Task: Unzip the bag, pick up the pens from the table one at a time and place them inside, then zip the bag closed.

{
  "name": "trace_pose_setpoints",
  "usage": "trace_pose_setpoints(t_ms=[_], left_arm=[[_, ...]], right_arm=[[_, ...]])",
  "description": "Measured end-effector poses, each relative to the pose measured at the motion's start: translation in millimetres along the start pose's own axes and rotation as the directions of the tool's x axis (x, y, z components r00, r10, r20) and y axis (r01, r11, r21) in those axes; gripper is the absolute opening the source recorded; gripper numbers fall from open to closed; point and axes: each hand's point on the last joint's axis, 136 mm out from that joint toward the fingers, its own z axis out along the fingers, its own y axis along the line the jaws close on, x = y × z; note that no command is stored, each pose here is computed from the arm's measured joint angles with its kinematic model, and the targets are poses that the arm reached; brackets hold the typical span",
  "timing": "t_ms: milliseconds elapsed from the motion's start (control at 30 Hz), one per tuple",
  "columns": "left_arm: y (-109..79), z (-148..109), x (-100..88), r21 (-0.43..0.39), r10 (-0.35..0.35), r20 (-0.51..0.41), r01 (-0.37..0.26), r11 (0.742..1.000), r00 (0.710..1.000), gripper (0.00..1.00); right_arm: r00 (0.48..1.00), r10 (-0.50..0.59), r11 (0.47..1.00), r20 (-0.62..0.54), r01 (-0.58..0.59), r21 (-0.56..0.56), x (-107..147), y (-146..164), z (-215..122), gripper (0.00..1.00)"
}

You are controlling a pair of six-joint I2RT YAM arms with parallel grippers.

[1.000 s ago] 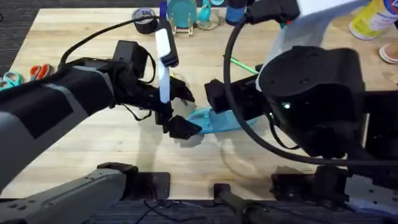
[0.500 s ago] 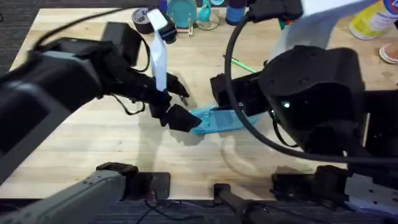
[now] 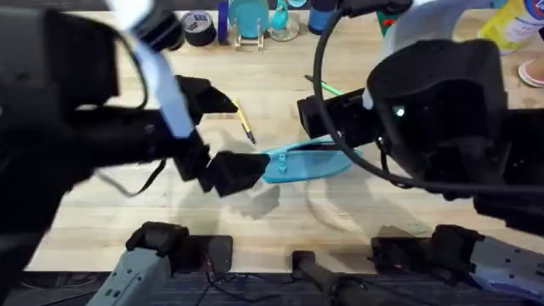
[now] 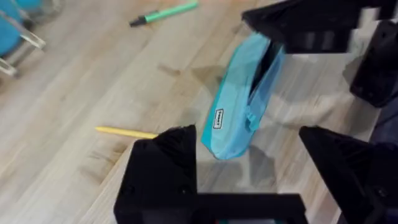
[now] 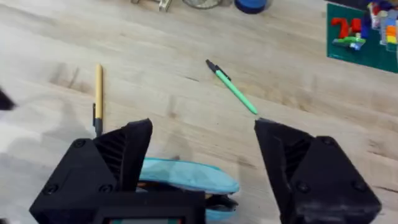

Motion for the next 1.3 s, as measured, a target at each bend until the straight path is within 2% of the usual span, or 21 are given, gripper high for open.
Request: trace_pose_setpoints(t_ms=[33, 67, 200, 367, 533, 567, 633, 933, 967, 1167, 1300], left_arm=[[-3.2, -4.5, -1.5, -0.011, 0.006, 0.014, -0.006, 1.000, 1.000, 0.996], [-14.3, -17.7, -3.1, -0.038, 0.028, 0.050, -0.026, 0.999, 0.998, 0.995], [-24.7, -28.4, -2.4, -0.059, 0.045, 0.076, -0.041, 0.997, 0.996, 0.995], [-26.4, -29.8, -0.5, -0.062, 0.038, 0.074, -0.034, 0.998, 0.997, 0.995], [-24.8, -29.8, 0.3, -0.071, 0.038, 0.069, -0.033, 0.997, 0.997, 0.996], [-24.6, -29.8, 0.3, -0.071, 0.037, 0.068, -0.033, 0.997, 0.997, 0.996], [-24.7, -29.9, 0.4, -0.072, 0.038, 0.068, -0.033, 0.997, 0.997, 0.996], [-27.6, -29.4, 5.7, -0.059, 0.018, 0.049, -0.015, 0.998, 0.999, 0.995], [-28.1, -29.2, 7.0, -0.057, 0.013, 0.045, -0.011, 0.998, 0.999, 0.995], [-30.1, -29.0, 10.8, -0.049, 0.000, 0.031, 0.001, 0.999, 1.000, 0.995], [-30.1, -29.0, 10.8, -0.049, 0.000, 0.031, 0.002, 0.999, 1.000, 0.994]], right_arm=[[1.000, -0.002, 1.000, -0.008, 0.002, -0.008, 0.7, -0.2, 1.3, 0.997], [0.999, -0.022, 0.999, -0.041, 0.020, -0.048, 4.1, 0.3, 5.7, 0.996], [0.994, -0.080, 0.992, -0.080, 0.071, -0.109, 7.5, 1.2, 8.2, 0.996], [0.979, -0.159, 0.977, -0.127, 0.137, -0.162, -1.5, -6.3, 0.5, 0.997], [0.943, -0.253, 0.954, -0.215, 0.207, -0.216, -6.9, -12.6, -8.1, 0.991], [0.935, -0.271, 0.947, -0.227, 0.217, -0.236, -7.9, -10.9, -8.8, 0.954], [0.921, -0.299, 0.933, -0.250, 0.227, -0.279, -9.3, -6.5, -9.5, 0.814], [0.867, -0.417, 0.863, -0.273, 0.284, -0.417, -18.8, 8.4, -18.5, 0.103], [0.864, -0.428, 0.855, -0.266, 0.292, -0.428, -20.4, 9.3, -20.9, 0.050], [0.815, -0.540, 0.771, -0.212, 0.376, -0.514, -24.4, 11.7, -42.6, 0.029], [0.748, -0.633, 0.702, -0.201, 0.444, -0.556, -11.7, 8.1, -48.6, 0.030]])
